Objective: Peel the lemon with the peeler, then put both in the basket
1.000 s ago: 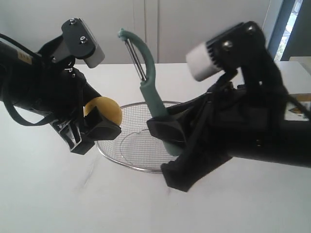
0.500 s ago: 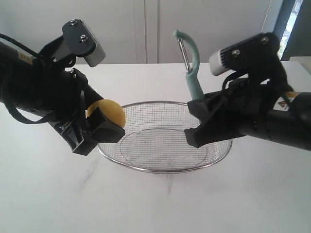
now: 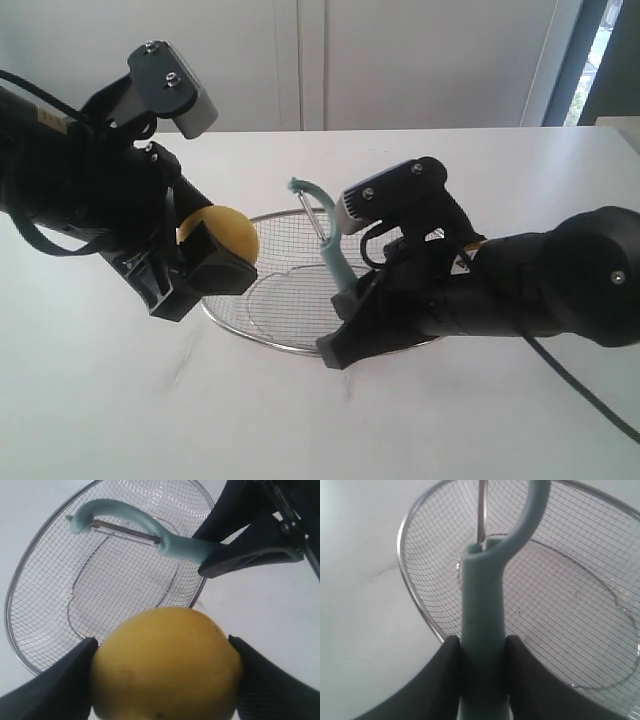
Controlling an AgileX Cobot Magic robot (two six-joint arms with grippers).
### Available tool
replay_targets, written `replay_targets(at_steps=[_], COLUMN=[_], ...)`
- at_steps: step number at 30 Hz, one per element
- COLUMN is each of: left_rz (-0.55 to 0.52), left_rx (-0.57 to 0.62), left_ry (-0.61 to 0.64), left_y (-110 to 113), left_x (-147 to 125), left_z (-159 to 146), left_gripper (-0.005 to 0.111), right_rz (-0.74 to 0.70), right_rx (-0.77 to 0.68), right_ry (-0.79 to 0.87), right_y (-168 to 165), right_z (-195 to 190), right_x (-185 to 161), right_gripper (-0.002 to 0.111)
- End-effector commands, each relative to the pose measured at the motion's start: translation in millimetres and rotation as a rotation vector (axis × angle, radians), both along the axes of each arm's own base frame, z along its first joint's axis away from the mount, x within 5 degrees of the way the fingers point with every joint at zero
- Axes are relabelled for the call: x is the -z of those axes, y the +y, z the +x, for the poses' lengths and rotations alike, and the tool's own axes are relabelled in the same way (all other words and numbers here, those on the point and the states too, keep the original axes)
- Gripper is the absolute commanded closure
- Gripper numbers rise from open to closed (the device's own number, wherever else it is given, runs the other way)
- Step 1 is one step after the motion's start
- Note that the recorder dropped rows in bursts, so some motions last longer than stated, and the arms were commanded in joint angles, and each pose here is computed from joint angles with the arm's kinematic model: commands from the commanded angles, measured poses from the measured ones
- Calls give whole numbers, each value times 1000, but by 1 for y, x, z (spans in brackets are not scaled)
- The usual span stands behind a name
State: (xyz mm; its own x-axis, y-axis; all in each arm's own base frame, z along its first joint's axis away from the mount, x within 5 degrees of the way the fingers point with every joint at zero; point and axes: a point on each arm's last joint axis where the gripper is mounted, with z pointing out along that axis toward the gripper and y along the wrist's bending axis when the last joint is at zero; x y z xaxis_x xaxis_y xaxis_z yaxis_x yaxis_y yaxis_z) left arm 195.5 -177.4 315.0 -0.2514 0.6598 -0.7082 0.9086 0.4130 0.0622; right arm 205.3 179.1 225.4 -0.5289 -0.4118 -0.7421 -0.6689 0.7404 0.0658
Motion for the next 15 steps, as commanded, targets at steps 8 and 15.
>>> replay_targets(at_steps=[8,15], left_rz=[-25,-25], left_rx=[-9,-9], left_ry=[21,21], left_y=[-1,-1], left_x=[-2,-2], left_z=[-2,-2], left_gripper=[107,107], right_rz=[31,35], right_rx=[-71,-96], right_ry=[-25,-21], right_y=[20,26], right_z=[-10,-16], right_x=[-11,-11], right_gripper=[108,108])
